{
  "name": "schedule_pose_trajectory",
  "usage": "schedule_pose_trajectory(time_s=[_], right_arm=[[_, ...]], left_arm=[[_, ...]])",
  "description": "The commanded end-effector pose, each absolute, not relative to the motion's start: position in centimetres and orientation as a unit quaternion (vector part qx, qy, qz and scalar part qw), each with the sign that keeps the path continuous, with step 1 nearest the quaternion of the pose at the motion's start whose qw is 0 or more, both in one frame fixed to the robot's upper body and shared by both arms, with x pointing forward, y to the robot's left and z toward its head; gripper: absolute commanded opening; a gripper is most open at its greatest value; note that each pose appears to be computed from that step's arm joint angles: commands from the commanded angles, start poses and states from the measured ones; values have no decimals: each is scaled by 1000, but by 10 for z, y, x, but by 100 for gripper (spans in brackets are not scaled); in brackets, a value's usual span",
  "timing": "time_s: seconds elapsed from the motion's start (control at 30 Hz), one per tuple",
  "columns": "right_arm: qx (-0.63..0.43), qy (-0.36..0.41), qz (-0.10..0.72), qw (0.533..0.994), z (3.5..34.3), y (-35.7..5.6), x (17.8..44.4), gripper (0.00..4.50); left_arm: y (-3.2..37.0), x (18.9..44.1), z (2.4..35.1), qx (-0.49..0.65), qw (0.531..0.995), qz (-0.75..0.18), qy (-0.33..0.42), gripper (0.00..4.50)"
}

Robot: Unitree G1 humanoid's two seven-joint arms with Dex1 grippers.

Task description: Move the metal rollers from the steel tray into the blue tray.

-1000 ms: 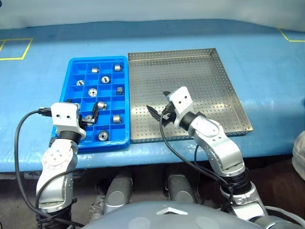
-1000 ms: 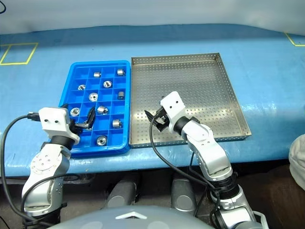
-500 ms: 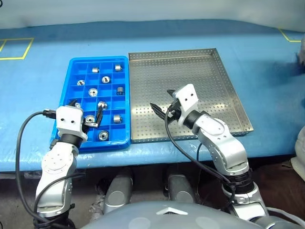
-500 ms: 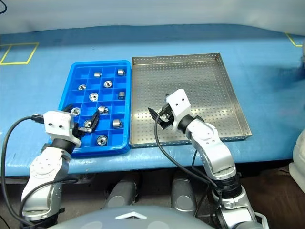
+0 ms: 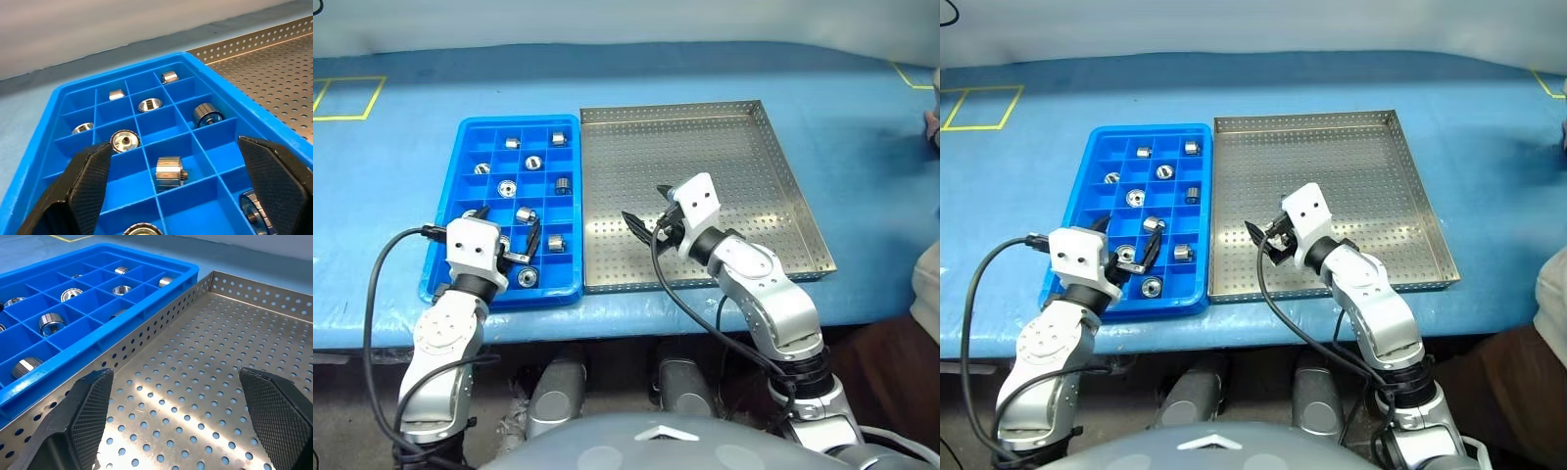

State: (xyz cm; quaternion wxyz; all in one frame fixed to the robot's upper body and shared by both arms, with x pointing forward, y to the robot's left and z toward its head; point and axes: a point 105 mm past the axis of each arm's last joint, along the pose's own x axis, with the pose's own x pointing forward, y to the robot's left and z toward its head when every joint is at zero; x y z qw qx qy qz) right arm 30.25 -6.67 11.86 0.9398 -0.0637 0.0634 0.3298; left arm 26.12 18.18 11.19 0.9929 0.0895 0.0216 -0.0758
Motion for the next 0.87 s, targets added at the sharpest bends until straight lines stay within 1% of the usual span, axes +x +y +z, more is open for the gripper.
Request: schedule_pose_trajectory(time_s=[0.03, 0.23, 0.87], right_arm=[[-39, 60, 332, 941, 126, -65, 299, 432], [-45, 58, 329, 941, 127, -64, 300, 432], [-48, 56, 344, 936, 127, -59, 298, 432]], left_arm=[[174, 261, 125, 69, 993, -94, 4, 450], [172, 261, 127, 49, 993, -106, 8, 450], [176, 259, 127, 64, 993, -100, 8, 450]])
